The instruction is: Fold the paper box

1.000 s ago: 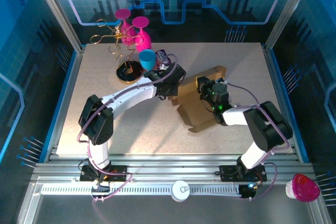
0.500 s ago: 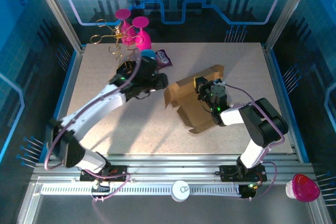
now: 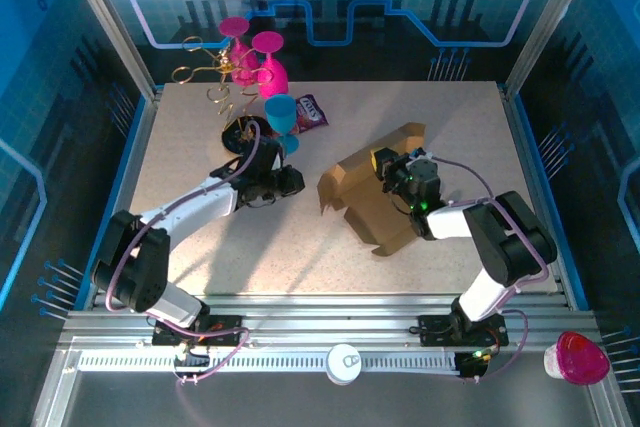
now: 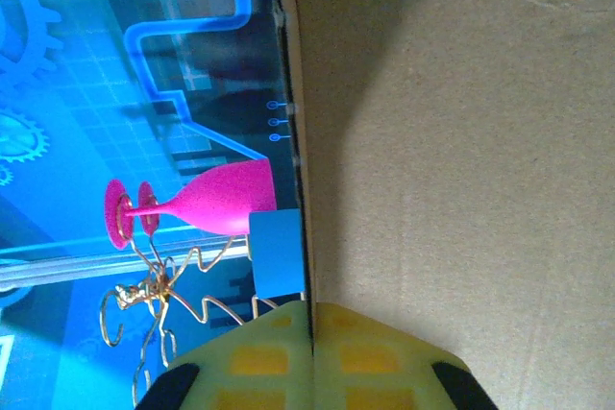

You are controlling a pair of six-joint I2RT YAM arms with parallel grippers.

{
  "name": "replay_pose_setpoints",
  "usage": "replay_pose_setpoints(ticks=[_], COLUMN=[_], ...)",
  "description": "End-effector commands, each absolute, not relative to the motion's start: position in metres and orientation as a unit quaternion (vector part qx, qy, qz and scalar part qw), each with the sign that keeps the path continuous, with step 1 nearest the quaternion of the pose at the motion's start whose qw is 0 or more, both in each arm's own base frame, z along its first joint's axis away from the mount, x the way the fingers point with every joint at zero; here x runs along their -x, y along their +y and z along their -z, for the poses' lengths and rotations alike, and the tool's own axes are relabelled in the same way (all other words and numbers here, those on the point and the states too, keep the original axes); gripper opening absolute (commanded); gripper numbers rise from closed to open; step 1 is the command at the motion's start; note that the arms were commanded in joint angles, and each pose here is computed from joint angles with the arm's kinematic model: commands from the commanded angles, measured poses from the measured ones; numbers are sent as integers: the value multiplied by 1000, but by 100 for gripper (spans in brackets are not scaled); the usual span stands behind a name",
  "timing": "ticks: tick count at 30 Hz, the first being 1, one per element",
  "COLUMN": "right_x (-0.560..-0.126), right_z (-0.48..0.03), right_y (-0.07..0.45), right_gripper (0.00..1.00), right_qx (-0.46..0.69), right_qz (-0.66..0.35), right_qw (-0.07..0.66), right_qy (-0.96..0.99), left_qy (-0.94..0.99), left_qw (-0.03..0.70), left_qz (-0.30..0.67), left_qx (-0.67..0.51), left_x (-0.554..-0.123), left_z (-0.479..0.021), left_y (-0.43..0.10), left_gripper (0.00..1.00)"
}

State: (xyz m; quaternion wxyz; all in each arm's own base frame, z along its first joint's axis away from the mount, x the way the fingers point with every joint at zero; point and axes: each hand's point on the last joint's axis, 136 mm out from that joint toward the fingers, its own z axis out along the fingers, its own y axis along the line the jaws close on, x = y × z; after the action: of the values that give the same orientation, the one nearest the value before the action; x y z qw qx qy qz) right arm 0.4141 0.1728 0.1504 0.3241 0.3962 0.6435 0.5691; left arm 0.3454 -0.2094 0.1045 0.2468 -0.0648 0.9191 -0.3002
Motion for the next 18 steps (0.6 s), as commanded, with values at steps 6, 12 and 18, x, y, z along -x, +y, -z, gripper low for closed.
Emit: replay_pose_setpoints(ticks=[6,12,18], right_x=[-415,-417,-418], right_z=[-143,-142,-147], right_y=[173,174,175], right_gripper=[0,0,0], right_qx=[-375,-373,-361], right_qz=[-570,-576,-591], right_qw=[302,302,303], right_qy=[666,662,655], left_qy=[867,861,859], left_qw=[330,332,347], left_qz=[355,352,333], left_qx=[-111,-155,-174], left_x=[-340,-334,-329], left_z=[-112,-103,-99], left_y=[-250,-278,-294], left_gripper=[32,38,44])
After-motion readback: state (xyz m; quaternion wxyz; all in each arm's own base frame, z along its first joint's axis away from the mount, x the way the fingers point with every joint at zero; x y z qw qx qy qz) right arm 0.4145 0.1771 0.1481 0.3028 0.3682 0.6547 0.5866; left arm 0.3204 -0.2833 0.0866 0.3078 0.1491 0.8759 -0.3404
